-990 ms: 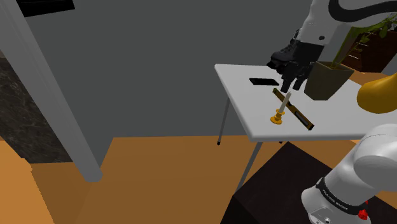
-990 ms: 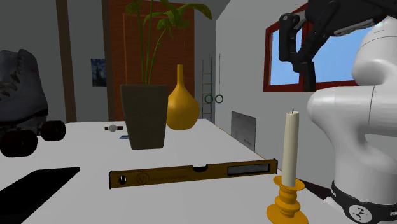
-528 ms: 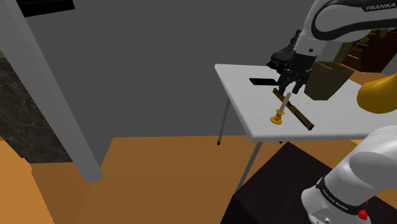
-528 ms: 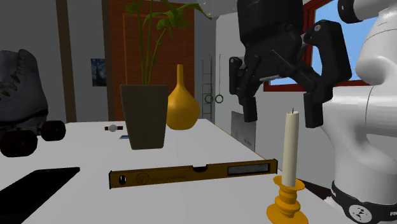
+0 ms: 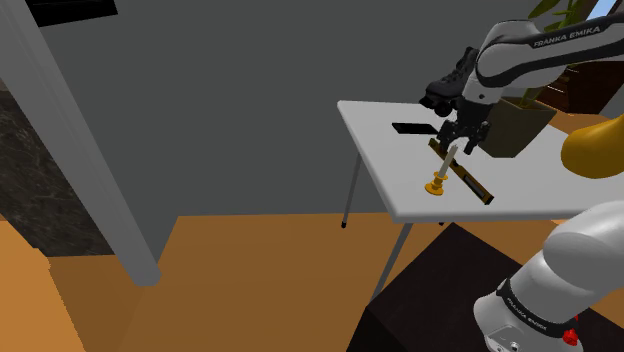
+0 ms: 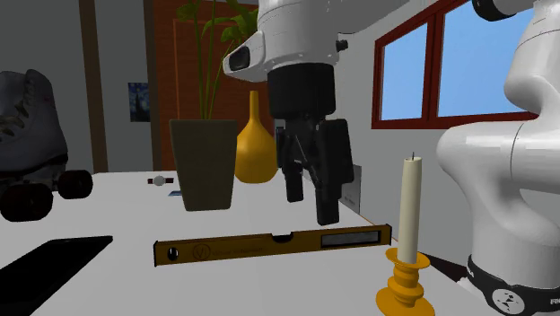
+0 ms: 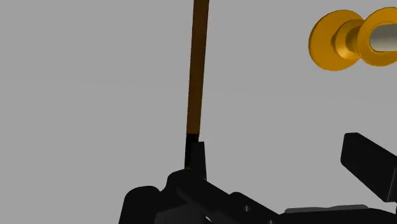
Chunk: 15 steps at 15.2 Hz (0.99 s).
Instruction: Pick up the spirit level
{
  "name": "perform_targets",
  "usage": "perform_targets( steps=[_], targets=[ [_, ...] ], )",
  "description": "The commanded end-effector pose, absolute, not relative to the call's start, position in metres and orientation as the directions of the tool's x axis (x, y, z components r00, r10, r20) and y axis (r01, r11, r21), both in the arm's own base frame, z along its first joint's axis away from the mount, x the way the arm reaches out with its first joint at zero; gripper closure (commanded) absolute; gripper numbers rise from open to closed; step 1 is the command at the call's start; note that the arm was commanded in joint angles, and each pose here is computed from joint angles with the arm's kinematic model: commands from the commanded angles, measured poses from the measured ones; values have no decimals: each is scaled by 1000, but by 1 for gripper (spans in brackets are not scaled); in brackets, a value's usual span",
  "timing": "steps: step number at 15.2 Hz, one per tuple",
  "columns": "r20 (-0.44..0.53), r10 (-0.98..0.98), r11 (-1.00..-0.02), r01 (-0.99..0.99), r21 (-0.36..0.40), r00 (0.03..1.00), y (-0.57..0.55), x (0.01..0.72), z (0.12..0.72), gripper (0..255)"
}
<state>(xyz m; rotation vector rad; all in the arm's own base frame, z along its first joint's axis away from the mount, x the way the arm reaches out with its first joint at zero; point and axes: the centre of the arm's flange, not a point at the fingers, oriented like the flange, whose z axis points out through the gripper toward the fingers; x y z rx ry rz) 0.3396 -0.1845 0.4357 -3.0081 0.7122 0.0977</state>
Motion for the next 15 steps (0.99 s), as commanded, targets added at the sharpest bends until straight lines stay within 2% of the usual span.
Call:
perform_targets(
  steps=[1,4,14,15],
  targets=[
    [-68,-491,-870,-493,-18,869,-206,339,423,0],
    [-61,-553,-832,-554,2,831,-237,337,405,0],
    [-61,-553,-832,-554,2,831,-237,337,365,0],
    [-61,-553,-832,-554,2,831,-237,337,365,255]
  ],
)
